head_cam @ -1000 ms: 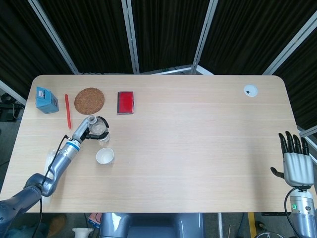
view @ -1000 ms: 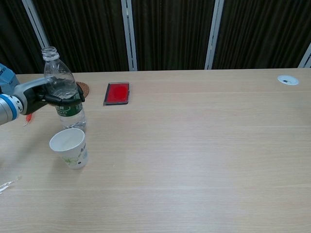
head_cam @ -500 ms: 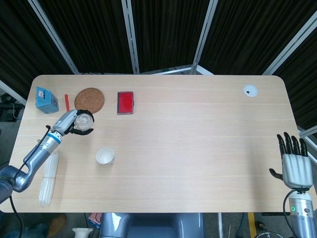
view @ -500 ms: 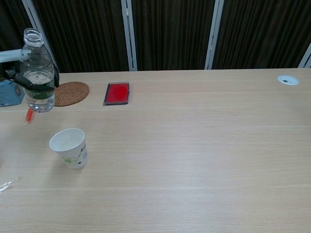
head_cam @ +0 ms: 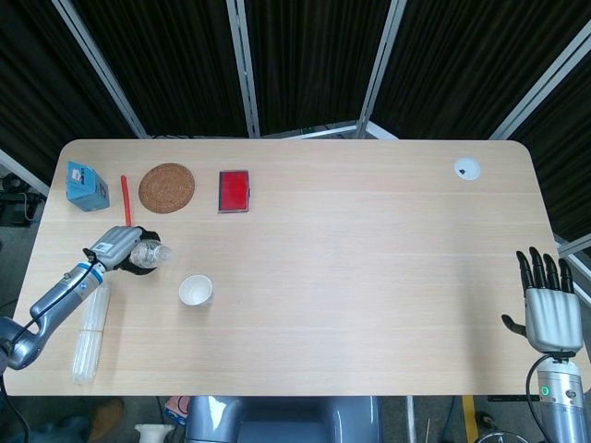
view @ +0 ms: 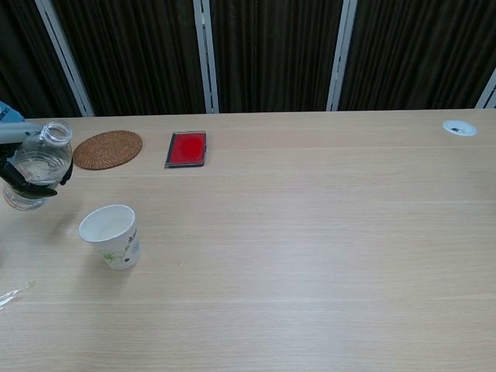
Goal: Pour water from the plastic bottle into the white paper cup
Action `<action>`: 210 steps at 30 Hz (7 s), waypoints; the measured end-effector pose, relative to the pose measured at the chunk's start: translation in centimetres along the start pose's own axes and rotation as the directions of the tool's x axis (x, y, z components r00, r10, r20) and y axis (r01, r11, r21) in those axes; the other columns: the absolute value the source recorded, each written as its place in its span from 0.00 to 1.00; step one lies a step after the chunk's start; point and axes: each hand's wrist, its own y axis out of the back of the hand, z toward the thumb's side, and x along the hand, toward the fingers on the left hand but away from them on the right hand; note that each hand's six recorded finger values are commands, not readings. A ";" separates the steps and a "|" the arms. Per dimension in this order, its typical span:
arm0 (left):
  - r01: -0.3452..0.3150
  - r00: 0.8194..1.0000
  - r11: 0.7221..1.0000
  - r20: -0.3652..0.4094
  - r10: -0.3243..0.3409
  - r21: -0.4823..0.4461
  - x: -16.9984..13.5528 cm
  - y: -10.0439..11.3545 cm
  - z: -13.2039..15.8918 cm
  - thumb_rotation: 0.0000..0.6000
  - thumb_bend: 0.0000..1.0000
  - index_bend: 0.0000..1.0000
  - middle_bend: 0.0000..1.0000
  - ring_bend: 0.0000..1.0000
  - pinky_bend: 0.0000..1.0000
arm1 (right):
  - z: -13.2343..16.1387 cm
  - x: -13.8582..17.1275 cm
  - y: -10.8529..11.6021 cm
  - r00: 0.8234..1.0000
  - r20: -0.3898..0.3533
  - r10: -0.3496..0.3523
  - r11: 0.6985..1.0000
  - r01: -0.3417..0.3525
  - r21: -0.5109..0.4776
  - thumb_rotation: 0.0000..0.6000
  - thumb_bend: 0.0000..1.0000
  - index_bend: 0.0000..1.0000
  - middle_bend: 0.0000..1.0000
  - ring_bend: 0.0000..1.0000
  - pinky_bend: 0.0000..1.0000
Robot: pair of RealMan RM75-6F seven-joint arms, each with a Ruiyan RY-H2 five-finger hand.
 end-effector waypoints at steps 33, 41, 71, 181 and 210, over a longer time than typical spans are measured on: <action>-0.049 0.999 0.815 0.035 0.035 0.577 0.5 -1.2 2.3 1.00 0.57 0.69 0.51 0.32 0.35 | -0.8 0.0 0.4 1.000 0.021 -0.007 1.000 0.007 -0.011 1.00 0.00 0.00 0.00 0.00 0.00; -0.053 0.999 0.777 0.029 0.045 0.628 0.5 -1.1 2.2 1.00 0.58 0.69 0.51 0.32 0.35 | -0.8 0.0 0.3 1.000 0.023 -0.003 1.000 0.004 -0.008 1.00 0.00 0.00 0.00 0.00 0.00; -0.110 0.994 0.650 0.067 0.090 0.752 0.7 -1.1 2.9 1.00 0.58 0.69 0.51 0.32 0.35 | -1.0 0.0 0.4 1.000 0.029 -0.002 1.000 0.002 -0.009 1.00 0.00 0.00 0.00 0.00 0.00; -0.059 0.980 0.726 0.098 0.172 -0.685 5.6 -2.2 7.2 1.00 0.11 0.00 0.00 0.00 0.00 | -1.3 0.0 0.1 0.998 0.053 0.017 1.000 -0.017 -0.019 1.00 0.00 0.00 0.00 0.00 0.00; -0.492 0.870 0.867 -0.066 0.488 -0.076 -12.3 4.9 0.0 1.00 0.00 0.00 0.00 0.00 0.00 | 0.3 1.1 2.7 0.999 -0.051 -0.018 0.991 0.011 -0.131 1.00 0.00 0.00 0.00 0.00 0.00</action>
